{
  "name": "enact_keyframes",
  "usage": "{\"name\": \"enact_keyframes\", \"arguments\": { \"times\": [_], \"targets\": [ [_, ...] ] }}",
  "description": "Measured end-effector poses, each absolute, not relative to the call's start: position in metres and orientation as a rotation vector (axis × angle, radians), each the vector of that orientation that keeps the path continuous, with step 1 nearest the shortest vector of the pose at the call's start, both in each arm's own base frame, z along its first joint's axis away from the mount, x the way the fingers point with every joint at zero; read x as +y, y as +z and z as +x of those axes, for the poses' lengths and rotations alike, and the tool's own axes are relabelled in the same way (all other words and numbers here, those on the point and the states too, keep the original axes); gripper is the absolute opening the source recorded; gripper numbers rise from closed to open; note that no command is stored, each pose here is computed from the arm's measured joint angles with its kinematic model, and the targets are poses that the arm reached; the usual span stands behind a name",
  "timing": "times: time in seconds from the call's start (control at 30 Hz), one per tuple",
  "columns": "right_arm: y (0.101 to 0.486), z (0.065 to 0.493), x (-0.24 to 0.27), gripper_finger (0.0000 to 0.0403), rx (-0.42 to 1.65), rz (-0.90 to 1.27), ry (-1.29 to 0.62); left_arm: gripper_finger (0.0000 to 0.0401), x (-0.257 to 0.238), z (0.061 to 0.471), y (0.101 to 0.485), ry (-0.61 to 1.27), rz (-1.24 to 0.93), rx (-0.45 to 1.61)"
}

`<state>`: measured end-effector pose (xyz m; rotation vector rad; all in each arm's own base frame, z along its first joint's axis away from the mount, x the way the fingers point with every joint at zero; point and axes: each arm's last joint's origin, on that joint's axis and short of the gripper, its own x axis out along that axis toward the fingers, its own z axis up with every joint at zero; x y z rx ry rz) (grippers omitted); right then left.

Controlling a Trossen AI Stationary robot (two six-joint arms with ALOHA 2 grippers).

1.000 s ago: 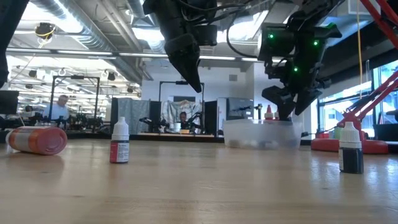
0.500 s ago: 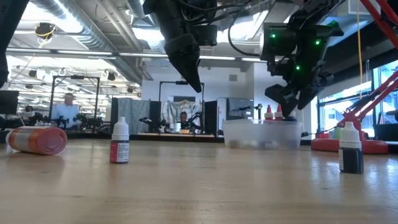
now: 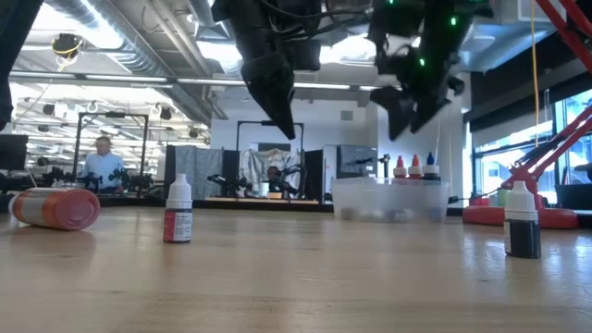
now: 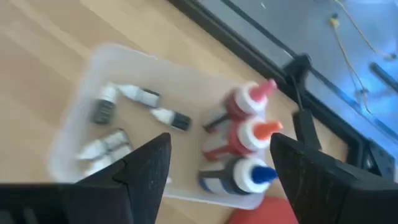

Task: Pick & Place food coloring
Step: Put the small red food coloring bottle in the transparent bin

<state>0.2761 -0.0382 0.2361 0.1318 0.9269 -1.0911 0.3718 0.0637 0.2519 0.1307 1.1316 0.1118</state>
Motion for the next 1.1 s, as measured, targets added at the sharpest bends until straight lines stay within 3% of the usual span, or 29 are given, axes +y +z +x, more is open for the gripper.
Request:
{"name": "enact_keyframes", "arguments": {
  "times": [0.37, 0.67, 0.87, 1.1],
  "targets": [
    [0.26, 0.295, 0.026, 0.0277, 0.945, 0.064, -0.635, 0.0141, 0.062, 0.358, 0.246, 0.165, 0.016, 1.279],
    [0.258, 0.288, 0.085, 0.0277, 1.071, -0.006, -0.079, 0.0141, 0.052, 0.36, 0.246, 0.269, -0.137, 1.256],
    [0.257, 0.275, 0.122, 0.0277, 1.085, -0.004, 0.056, 0.015, 0.04, 0.361, 0.247, 0.348, -0.248, 1.233],
    [0.251, 0.261, 0.149, 0.0277, 1.069, -0.048, 0.092, 0.021, 0.007, 0.365, 0.243, 0.378, -0.198, 1.226]
  ]
}}
